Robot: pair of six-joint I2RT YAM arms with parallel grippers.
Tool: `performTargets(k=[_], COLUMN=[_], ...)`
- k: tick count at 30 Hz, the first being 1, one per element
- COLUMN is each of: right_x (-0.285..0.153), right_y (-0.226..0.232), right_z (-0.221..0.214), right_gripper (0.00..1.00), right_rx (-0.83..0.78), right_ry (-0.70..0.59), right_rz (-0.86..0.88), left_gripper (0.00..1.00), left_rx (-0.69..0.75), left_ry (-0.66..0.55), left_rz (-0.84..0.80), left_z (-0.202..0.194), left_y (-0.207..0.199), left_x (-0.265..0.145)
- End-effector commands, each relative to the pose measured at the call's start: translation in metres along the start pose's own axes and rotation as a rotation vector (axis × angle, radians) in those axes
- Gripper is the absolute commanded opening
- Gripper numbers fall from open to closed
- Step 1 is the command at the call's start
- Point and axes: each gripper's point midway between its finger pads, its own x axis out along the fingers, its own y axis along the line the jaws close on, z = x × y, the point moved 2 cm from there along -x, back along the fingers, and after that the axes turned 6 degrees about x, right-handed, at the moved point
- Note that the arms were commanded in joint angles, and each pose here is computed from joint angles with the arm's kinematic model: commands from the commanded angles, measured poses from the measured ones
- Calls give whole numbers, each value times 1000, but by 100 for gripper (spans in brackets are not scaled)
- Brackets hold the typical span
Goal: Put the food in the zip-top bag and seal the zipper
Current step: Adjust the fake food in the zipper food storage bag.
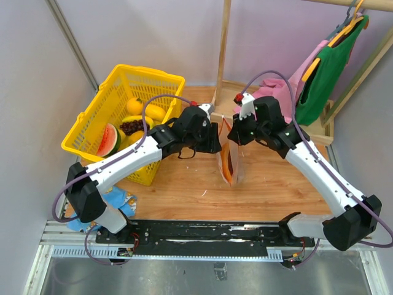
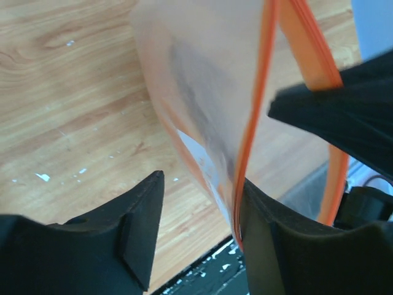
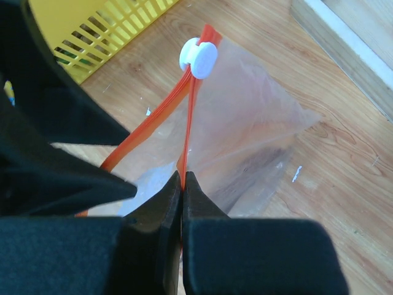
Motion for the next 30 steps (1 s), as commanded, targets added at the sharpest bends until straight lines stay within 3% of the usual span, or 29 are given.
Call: performTargets(k=[1,6,7,14,19,24,30], right_x=[-6,-6,-6,-11,-12,-11,-27], right_y=[11,10,8,-6,-9,-11,-30], right_z=[7,-2,-5,-26,-46,-64,-60], right_gripper=[2,7,11,32,37,35,13], right_rx=[-47,-51,-49,-30,14,36,-35], right_ry=[-9,30,42,97,124,163,161], right_rz=[13,-21,-42,-192,-237,-251,-371], left_gripper=[49,4,1,0,0,0,0], left_rx=[32,23,16,-13,-34,-45,-44], left_ry=[-51,-49,-52,-73,-89,-119,-123], left_rz=[8,-44,-49,-72,-76,-54,10], left_z=[19,23,24,29,32,36,29], left_y=[4,-6,-7,-13,-15,-11,2], left_x=[5,12,13,9,7,1,-5])
